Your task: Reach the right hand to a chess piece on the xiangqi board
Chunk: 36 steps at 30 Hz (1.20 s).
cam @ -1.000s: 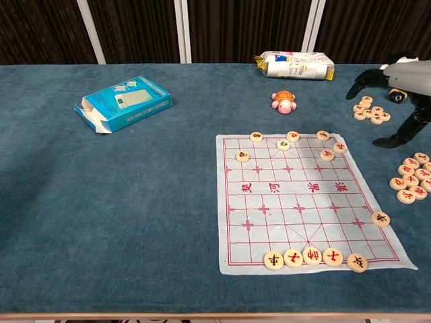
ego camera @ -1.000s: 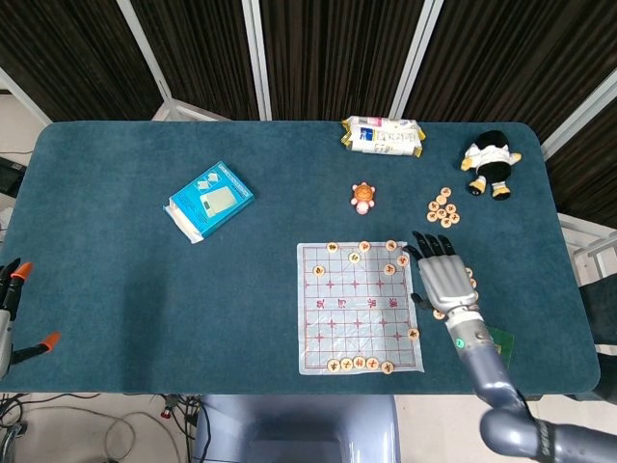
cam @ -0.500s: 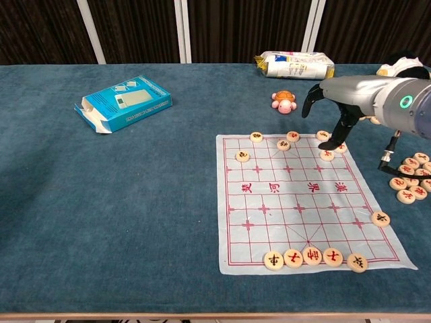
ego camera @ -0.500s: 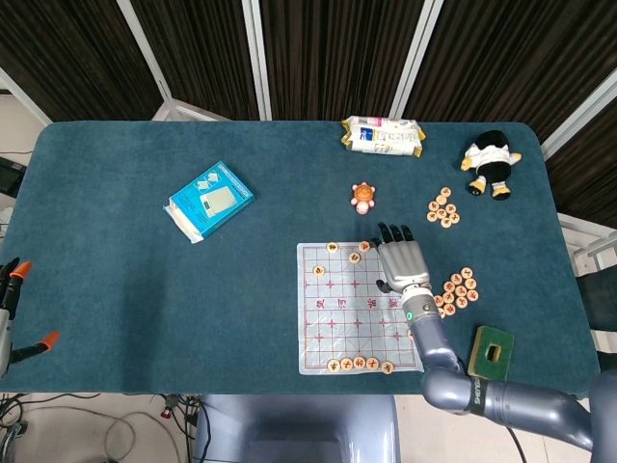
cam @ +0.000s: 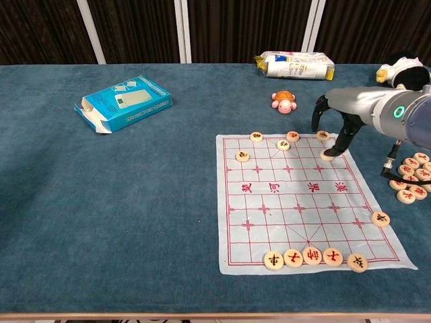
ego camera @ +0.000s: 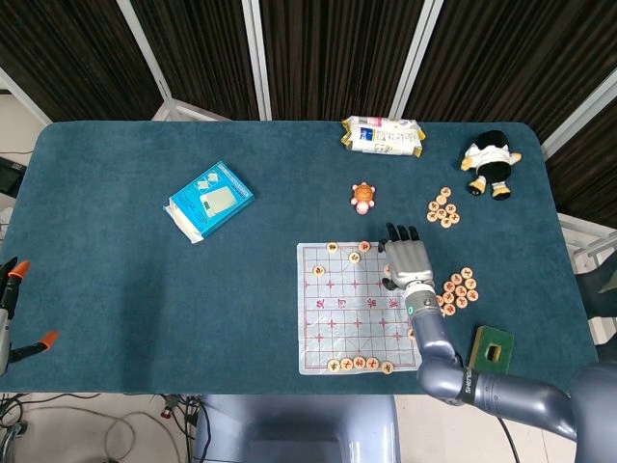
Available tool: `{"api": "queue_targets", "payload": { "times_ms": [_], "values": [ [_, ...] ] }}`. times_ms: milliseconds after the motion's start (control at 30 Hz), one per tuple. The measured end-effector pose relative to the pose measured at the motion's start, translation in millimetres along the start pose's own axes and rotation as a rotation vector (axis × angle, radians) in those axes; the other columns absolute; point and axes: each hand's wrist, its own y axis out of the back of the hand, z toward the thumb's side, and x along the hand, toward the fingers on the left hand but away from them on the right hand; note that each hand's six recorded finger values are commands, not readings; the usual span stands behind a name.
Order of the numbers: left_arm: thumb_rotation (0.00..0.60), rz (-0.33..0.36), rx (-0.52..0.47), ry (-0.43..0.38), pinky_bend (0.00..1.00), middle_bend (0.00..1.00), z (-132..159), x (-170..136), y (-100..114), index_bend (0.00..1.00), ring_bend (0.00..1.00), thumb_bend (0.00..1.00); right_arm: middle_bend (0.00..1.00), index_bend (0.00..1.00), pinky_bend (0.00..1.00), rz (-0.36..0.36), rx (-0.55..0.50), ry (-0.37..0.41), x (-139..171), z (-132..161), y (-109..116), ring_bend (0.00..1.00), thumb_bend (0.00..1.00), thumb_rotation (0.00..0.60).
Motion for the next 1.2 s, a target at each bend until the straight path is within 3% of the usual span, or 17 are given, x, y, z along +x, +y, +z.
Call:
{"api": "queue_targets", "payload": {
  "times_ms": [1200],
  "values": [
    [0.600, 0.001, 0.014, 0.005, 0.05, 0.00, 1, 1, -2, 0.00, 0.00, 0.01, 0.00, 0.43, 0.00, 0.014, -0.001, -0.030, -15, -12, -20, 0.00, 0.34, 0.600]
  ]
}}
